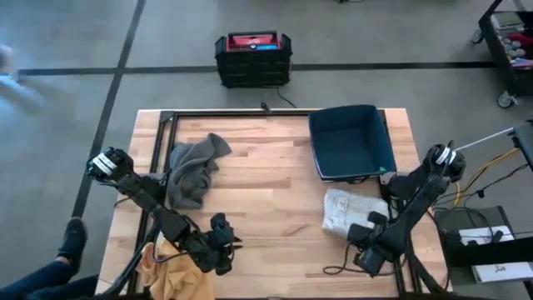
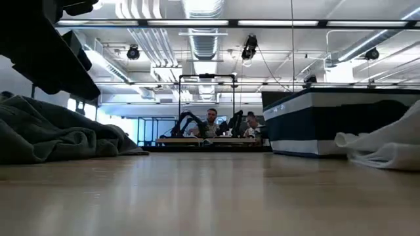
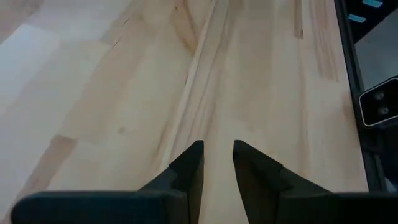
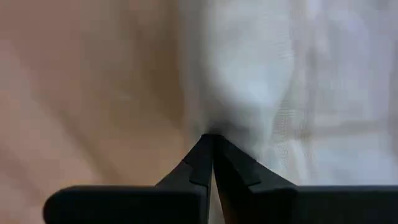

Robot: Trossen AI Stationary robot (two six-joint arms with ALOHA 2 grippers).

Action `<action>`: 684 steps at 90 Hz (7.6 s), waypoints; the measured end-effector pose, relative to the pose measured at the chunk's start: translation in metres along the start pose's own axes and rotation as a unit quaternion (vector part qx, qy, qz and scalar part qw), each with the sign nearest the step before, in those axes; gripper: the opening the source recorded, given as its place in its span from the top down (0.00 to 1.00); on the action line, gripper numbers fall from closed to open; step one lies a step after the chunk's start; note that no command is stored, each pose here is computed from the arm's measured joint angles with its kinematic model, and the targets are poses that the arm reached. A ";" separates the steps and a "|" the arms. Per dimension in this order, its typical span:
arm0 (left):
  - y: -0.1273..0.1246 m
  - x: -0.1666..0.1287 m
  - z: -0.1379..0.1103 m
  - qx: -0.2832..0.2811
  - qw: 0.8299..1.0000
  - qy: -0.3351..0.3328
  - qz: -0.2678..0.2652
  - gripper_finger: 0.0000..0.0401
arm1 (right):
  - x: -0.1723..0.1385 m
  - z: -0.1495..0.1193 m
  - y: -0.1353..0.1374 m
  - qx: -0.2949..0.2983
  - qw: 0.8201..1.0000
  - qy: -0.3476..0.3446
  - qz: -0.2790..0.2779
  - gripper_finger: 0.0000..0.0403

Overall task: Fold towel
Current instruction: Move the folded white towel to the bottom of the blue laundry organizer, then fold the yellow towel

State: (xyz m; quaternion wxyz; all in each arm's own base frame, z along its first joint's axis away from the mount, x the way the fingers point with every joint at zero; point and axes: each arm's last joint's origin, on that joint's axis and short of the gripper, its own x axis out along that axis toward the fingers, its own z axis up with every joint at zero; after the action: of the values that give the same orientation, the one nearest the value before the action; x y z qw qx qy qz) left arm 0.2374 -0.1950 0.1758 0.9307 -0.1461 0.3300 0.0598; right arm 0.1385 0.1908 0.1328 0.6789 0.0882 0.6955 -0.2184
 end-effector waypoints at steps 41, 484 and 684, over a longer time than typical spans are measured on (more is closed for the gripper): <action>-0.001 -0.001 0.001 -0.011 1.000 -0.002 -0.005 0.82 | -0.024 0.014 -0.006 -0.008 0.997 -0.042 -0.062 1.00; 0.029 -0.043 0.060 -0.055 0.955 0.202 0.210 0.47 | -0.034 0.195 0.042 -0.163 0.933 -0.321 -0.010 1.00; 0.000 -0.046 0.043 -0.053 0.989 0.068 0.119 0.45 | -0.058 0.187 0.038 -0.206 0.905 -0.364 0.083 0.38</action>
State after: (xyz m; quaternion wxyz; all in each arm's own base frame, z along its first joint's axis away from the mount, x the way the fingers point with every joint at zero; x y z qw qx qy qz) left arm 0.2274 -0.1827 0.2361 0.8832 -0.1589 0.4041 0.1773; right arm 0.3272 0.1556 0.1862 0.9033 -0.0818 0.4200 -0.0304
